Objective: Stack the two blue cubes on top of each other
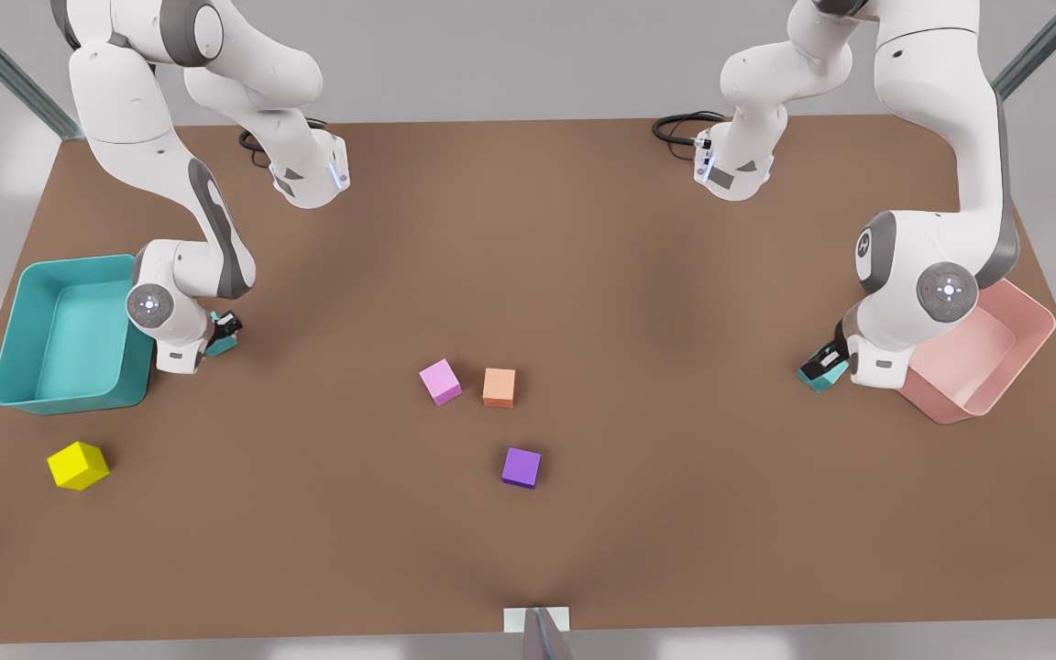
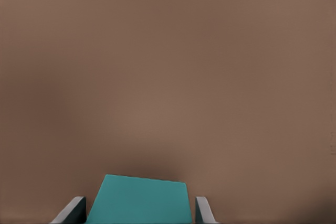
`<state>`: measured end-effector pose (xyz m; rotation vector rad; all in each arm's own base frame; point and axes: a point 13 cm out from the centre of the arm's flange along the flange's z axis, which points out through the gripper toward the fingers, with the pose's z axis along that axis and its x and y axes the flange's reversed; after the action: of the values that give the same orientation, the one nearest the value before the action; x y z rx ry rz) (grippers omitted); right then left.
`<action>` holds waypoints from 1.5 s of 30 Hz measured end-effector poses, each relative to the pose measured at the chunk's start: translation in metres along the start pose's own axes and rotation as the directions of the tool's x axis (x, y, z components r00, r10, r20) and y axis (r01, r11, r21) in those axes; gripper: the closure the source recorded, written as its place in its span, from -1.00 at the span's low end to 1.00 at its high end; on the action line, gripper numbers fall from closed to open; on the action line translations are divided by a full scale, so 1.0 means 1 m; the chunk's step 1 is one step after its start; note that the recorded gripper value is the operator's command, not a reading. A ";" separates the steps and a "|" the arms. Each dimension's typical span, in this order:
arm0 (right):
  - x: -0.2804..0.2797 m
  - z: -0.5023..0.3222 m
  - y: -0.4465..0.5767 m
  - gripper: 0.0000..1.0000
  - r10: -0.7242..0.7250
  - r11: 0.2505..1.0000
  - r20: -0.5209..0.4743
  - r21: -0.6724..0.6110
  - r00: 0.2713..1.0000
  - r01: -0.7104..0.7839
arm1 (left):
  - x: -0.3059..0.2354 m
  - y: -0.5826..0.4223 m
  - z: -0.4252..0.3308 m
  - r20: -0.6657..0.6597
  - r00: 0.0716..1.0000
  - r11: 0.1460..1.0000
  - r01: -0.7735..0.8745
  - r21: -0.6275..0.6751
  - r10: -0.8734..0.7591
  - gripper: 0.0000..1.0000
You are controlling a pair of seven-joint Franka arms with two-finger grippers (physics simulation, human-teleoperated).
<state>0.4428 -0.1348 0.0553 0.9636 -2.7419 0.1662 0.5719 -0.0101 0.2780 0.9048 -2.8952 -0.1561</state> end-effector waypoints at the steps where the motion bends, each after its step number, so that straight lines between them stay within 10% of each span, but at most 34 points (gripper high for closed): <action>1: 0.000 0.000 0.000 -0.59 -0.002 1.000 0.000 0.000 1.000 0.002 | 0.000 0.000 0.000 -0.002 1.000 1.000 0.000 -0.002 0.000 -1.00; 23: -0.008 -0.077 -0.001 -0.27 -0.055 0.998 0.031 0.019 0.998 0.054 | -0.001 0.009 0.010 -0.021 1.000 1.000 0.006 -0.027 -0.007 -1.00; 45: -0.295 -0.366 0.280 -0.04 -0.558 0.827 0.148 0.182 0.816 0.532 | -0.025 0.091 0.131 -0.068 0.993 0.995 0.098 -0.003 -0.098 -1.00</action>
<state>0.5552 0.3272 0.3260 1.8519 -2.5026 0.1586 0.5242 0.0879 0.1585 1.0329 -2.7904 -0.1296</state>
